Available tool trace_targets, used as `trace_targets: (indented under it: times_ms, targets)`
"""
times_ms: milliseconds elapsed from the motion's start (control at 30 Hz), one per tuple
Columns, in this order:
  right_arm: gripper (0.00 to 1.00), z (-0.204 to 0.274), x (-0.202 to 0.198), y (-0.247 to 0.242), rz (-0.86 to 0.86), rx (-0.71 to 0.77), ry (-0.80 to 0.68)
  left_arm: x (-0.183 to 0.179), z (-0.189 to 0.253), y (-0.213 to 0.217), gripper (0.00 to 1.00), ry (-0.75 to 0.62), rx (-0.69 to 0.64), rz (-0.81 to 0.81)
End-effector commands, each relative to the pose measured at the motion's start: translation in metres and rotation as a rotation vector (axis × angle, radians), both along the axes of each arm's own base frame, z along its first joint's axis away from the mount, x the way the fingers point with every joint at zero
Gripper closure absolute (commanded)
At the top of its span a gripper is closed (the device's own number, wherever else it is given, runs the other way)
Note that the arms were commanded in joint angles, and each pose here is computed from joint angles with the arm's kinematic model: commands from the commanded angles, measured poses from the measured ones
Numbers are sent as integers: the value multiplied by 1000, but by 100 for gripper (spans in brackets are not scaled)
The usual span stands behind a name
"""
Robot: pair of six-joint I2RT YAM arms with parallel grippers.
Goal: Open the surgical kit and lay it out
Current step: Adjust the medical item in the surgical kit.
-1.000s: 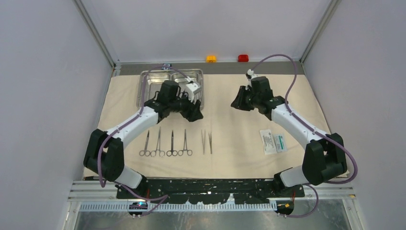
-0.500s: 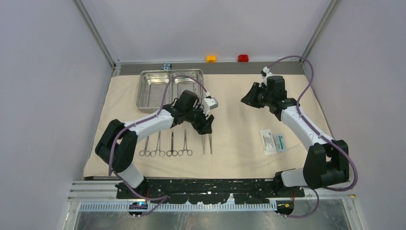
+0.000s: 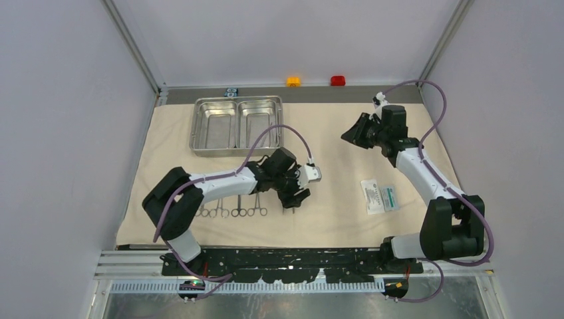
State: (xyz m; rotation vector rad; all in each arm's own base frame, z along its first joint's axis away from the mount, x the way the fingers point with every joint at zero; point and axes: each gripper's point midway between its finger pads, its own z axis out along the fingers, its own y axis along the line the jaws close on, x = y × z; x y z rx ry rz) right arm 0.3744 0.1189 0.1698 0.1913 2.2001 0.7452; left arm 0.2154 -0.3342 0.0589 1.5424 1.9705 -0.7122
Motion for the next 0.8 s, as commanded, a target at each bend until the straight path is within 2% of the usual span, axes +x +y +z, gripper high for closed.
trace_targets:
  times_ms: [0,300,767]
  targets:
    - [76,16,5,-3,0,34,-65,0,-10,-8,38,-118,65,-71]
    - [76,11,5,-1,15,58,-47,-2,-22,-10,38,-216,158,-121]
    - [76,0,6,5,38,91,-5,-1,-23,-1,38,-254,192,-137]
